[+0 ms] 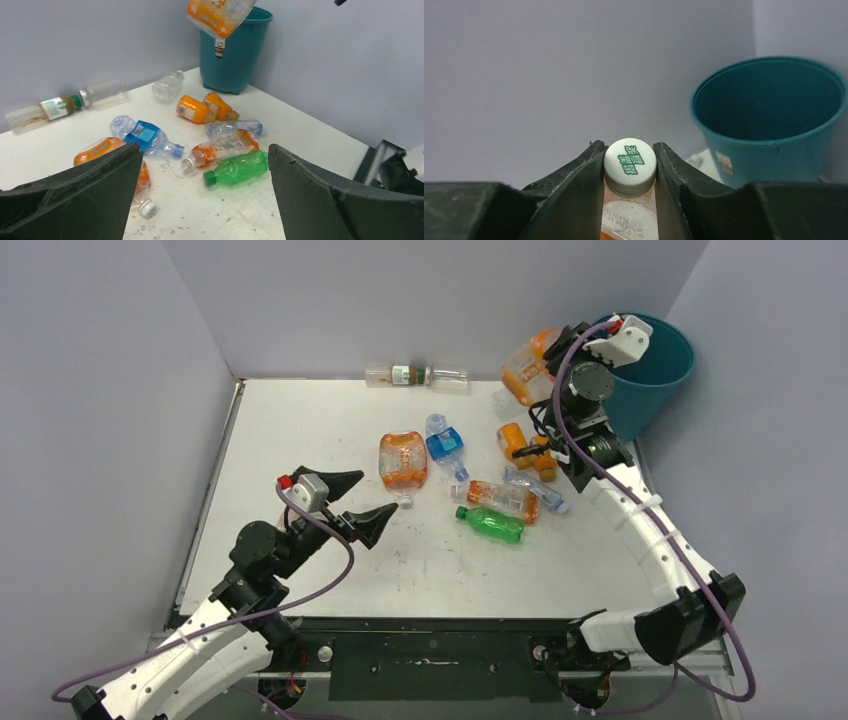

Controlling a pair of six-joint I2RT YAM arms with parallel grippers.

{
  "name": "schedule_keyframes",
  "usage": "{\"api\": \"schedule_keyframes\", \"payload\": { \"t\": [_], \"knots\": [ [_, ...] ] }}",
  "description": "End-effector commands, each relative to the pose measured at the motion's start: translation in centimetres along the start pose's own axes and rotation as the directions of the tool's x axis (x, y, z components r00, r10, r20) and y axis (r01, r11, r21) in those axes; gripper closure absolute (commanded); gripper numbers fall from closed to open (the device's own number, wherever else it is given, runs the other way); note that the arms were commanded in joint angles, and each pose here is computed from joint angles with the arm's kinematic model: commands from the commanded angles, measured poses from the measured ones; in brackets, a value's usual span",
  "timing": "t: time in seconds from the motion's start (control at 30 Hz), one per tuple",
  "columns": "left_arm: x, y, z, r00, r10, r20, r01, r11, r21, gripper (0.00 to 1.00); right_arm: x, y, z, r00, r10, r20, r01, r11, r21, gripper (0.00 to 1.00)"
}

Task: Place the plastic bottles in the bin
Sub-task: Place the plastic bottle in the trash bin.

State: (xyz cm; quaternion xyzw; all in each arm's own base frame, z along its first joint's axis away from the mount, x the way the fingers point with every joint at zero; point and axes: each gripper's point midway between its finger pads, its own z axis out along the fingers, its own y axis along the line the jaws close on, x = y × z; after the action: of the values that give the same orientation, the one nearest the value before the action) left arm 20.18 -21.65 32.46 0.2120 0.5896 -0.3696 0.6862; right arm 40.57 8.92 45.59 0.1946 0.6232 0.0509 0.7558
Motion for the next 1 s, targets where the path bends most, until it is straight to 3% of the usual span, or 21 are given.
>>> {"api": "schedule_keyframes", "payload": {
  "t": [0.0, 0.2, 0.5, 0.63, 0.73, 0.97],
  "knots": [
    [-1.5, 2.8, 0.1, 0.998, 0.018, 0.066, -0.008, 0.988, -0.152, 0.04, -5.1, -3.2, 3.8, 0.936, 0.152, 0.319, -0.217, 0.96, 0.179, 0.95],
    [-1.1, 3.2, 0.3, 0.999, 0.018, 0.034, -0.012, 0.985, -0.173, 0.04, -8.2, -4.5, 8.4, 0.886, 0.097, 0.453, -0.22, 0.949, 0.227, 0.95],
    [-1.9, 2.8, 0.0, 0.998, 0.018, 0.065, -0.008, 0.988, -0.153, 0.04, -8.2, -12.5, 14.5, 0.882, -0.052, 0.468, -0.195, 0.865, 0.462, 0.95],
    [-2.1, 3.0, -0.3, 0.997, 0.023, 0.067, -0.012, 0.986, -0.167, 0.04, -7.2, -13.7, 15.9, 0.898, -0.157, 0.41, -0.101, 0.835, 0.541, 0.95],
    [-2.2, 3.3, -0.5, 0.996, 0.03, 0.079, -0.015, 0.983, -0.183, 0.04, -5.1, -14.2, 17.2, 0.917, -0.265, 0.297, 0.04, 0.804, 0.593, 0.95],
    [-1.1, 3.0, 0.2, 0.999, 0.032, 0.03, -0.027, 0.987, -0.16, 0.04, 1.1, -16.0, 17.2, 0.943, -0.292, 0.162, 0.14, 0.786, 0.603, 0.95]
  ]
}}
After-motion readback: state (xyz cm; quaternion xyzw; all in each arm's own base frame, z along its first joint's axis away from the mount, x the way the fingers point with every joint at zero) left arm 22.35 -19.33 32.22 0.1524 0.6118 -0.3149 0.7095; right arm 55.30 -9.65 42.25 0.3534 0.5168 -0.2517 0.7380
